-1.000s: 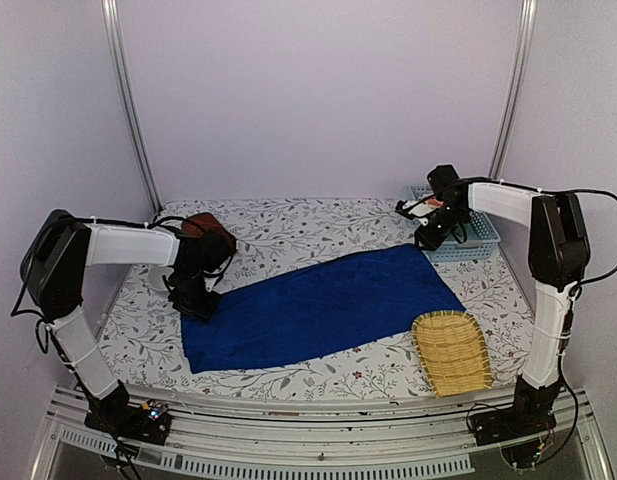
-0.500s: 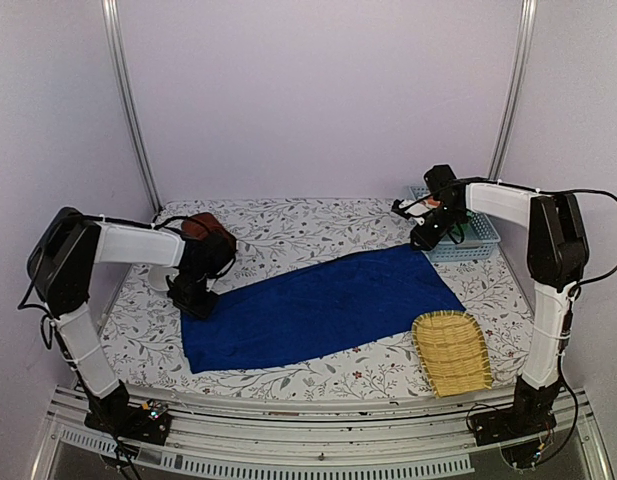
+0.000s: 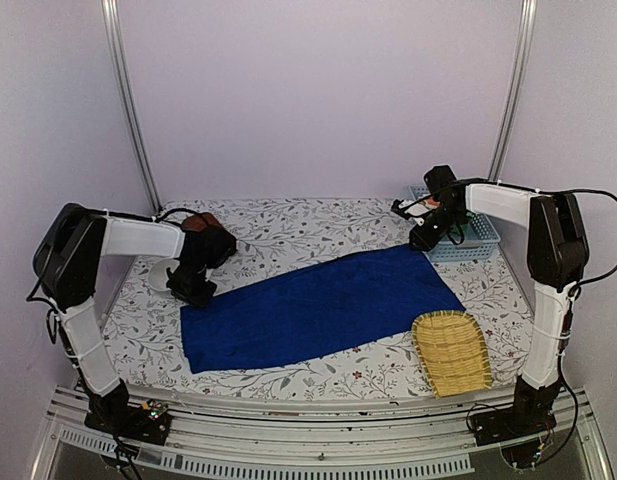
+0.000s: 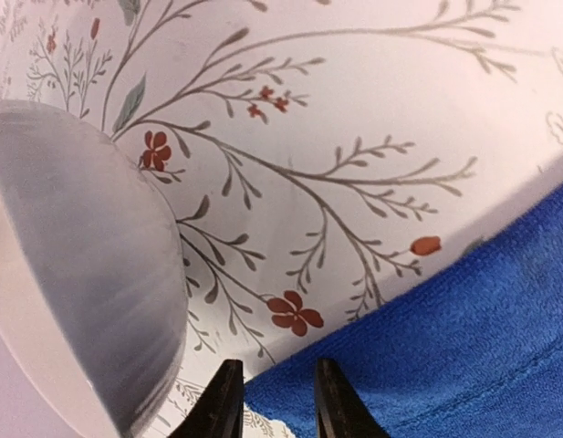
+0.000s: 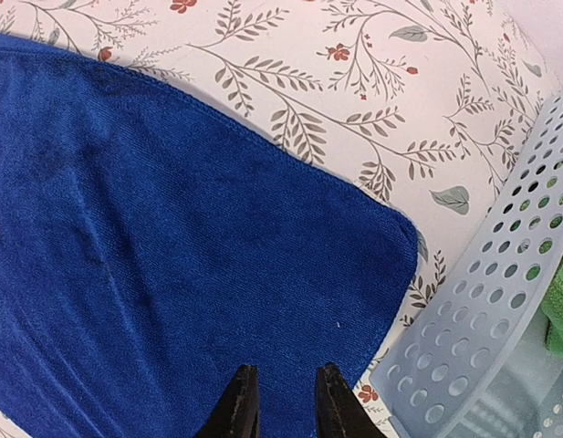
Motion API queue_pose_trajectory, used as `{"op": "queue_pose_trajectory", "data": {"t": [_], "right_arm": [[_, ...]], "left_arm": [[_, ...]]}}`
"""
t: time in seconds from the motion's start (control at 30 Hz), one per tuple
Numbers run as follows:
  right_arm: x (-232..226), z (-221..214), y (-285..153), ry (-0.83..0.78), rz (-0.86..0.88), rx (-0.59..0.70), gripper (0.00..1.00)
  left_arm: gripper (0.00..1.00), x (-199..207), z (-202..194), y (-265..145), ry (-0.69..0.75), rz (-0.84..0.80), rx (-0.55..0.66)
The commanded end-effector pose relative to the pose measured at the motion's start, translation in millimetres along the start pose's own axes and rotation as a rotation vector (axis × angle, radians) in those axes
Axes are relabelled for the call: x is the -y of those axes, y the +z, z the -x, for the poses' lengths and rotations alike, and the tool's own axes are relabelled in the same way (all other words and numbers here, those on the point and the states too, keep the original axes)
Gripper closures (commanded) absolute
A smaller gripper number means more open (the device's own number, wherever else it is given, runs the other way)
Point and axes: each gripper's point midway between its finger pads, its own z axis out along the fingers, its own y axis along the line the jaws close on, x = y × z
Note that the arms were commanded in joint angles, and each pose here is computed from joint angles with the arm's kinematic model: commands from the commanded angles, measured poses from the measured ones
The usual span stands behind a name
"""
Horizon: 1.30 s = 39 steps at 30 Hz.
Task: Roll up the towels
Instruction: Smooth out the towel at the center of the board.
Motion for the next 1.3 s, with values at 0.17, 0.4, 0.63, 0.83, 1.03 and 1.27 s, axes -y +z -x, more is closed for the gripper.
{"op": "queue_pose_trajectory", "data": {"t": [0.17,0.4,0.63,0.83,1.03,1.27], "right_arm": [[-12,-9,11,0.018,0.043,-0.015,0.75],[-17,-11,9,0.019,0.052,-0.018,0.75],[-21,-13,7,0.027,0.067,-0.015,0.75],[-22,-11,8,0.031,0.075,-0.007,0.75],[-26,-14,10,0.033,0.087,-0.011,0.76],[-27,-15,11,0.037,0.093,-0.011,0.77]], "left_arm": [[0.68,-31,22,19,-0.125,-0.017,0.011],[0.66,-57,29,28,-0.217,-0.018,0.004],[0.61,-2,30,-43,-0.071,-0.169,0.176],[0.72,27,-26,-36,-0.038,-0.228,-0.029],[0.67,37,-41,-27,-0.031,-0.237,-0.092],[0.65,27,-35,-12,0.001,-0.131,-0.102]]}}
